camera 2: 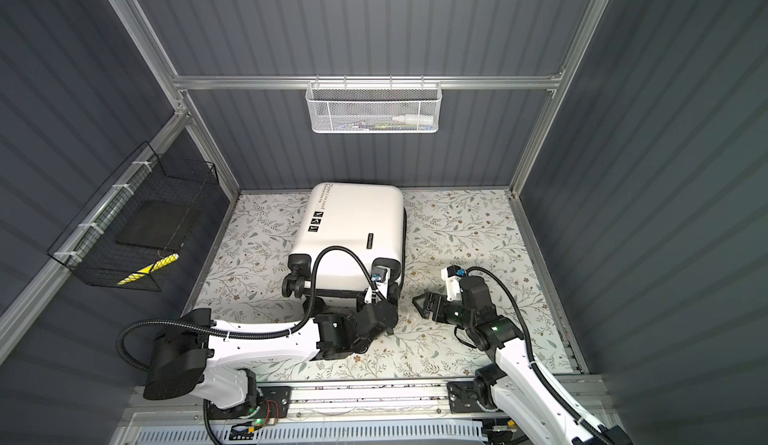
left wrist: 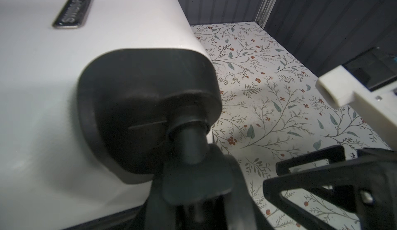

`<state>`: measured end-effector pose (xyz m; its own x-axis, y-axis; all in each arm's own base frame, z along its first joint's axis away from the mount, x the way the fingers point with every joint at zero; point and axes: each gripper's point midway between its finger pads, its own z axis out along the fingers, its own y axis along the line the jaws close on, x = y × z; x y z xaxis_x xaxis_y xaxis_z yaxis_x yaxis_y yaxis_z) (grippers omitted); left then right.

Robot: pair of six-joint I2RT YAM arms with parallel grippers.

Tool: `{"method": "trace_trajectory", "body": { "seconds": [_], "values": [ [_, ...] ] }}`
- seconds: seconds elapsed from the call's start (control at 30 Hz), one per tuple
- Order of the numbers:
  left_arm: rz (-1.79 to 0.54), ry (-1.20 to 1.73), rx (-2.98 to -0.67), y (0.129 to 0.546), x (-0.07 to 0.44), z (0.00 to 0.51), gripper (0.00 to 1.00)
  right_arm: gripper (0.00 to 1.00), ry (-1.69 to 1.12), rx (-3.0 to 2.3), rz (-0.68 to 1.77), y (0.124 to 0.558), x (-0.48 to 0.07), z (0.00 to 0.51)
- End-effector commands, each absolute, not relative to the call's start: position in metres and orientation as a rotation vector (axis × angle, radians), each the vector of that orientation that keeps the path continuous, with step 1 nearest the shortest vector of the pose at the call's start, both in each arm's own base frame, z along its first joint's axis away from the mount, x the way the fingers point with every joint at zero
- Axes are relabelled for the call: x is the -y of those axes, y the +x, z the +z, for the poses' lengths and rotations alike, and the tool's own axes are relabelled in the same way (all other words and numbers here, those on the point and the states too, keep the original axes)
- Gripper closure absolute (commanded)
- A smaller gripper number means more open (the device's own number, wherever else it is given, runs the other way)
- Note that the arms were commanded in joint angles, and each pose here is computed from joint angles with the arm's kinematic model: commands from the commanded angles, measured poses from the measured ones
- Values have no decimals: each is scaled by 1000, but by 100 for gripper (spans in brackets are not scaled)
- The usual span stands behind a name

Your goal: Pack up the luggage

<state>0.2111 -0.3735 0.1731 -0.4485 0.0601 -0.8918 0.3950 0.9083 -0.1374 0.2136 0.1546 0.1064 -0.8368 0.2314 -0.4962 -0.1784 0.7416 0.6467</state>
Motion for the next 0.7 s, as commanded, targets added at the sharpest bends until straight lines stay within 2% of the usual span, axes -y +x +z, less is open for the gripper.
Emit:
{"method": "trace_trajectory", "body": {
  "seconds": [0.0,0.2,0.3,0.67],
  "values": [
    [-459,363,-2001,210,384,192,71,15,-7,-2334,972,216,-162,108],
    [-524,394,-2004,204,393,201,92,21,-93,-2296,970,216,-174,105],
    [-558,406,-1999,200,398,208,99,26,-126,-2271,975,216,-179,105],
    [-605,423,-1983,197,405,220,100,40,-187,-2186,986,219,-189,107]
  ]
}}
